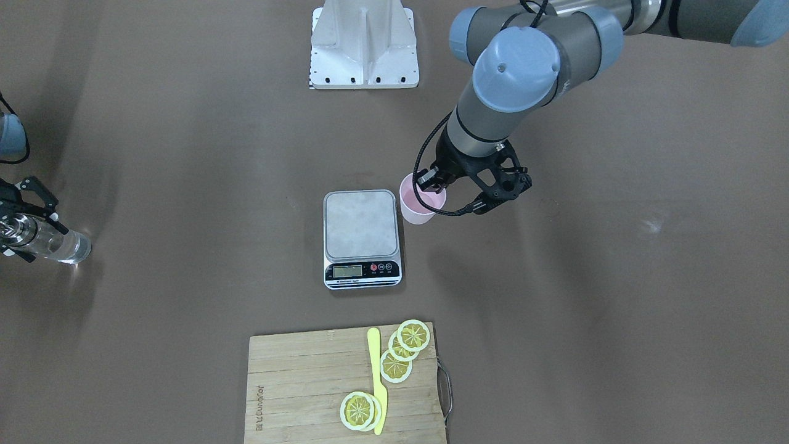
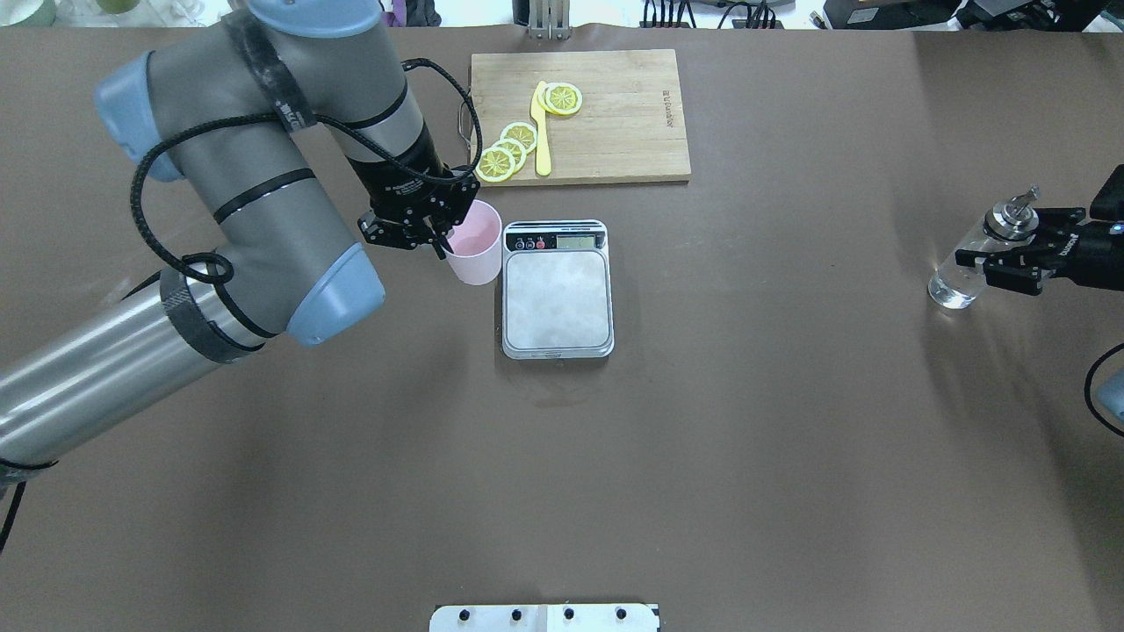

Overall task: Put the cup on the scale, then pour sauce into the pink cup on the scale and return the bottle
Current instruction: 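Carry the pink cup onto the scale with left gripper while right grasps bottle, then release the cup on the scale with left gripper while right lifts the bottle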

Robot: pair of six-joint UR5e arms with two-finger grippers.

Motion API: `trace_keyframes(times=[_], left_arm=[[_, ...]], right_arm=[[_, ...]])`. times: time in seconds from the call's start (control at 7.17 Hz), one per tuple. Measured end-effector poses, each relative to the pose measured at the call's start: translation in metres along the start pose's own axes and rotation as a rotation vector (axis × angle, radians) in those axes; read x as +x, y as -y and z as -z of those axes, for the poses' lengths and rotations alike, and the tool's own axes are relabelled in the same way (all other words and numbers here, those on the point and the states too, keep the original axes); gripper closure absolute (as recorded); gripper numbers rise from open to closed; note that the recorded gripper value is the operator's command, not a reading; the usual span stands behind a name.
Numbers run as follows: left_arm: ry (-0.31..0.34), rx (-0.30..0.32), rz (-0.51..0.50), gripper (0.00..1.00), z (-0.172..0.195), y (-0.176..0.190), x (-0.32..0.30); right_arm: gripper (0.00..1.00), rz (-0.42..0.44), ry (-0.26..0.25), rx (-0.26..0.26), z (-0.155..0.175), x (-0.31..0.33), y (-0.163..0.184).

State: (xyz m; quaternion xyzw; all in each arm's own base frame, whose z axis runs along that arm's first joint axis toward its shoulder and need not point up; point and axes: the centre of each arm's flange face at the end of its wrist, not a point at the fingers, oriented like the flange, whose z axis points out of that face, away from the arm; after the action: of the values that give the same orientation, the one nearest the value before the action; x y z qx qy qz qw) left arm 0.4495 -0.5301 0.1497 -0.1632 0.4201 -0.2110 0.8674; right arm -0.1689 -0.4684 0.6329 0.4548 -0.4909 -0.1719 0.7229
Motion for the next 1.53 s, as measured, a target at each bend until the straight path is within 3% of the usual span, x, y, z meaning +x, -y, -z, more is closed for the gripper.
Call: trace_keyframes(times=[0.14,0.42,0.84,1.53], left_arm=[[-0.002,-0.009,0.021,1.0,-0.003,-0.011,0.023],[-0.012,-0.001,0.046,1.0,-0.021,-0.022,0.055],[-0.014,0.023,0.054,1.0,-0.039,-0.023,0.076],[-0.017,0.035,0.039,1.0,-0.061,-0.042,0.079]], right_arm=[[0.56,0.0,0.0,0.0,0.0,0.0,0.0],[0.56,0.004,0.013,0.001,-0.001,-0.004,0.005],[0.56,0.001,0.03,-0.044,-0.008,-0.006,0.028],[0.56,0.152,-0.053,-0.175,-0.033,-0.062,0.122]])
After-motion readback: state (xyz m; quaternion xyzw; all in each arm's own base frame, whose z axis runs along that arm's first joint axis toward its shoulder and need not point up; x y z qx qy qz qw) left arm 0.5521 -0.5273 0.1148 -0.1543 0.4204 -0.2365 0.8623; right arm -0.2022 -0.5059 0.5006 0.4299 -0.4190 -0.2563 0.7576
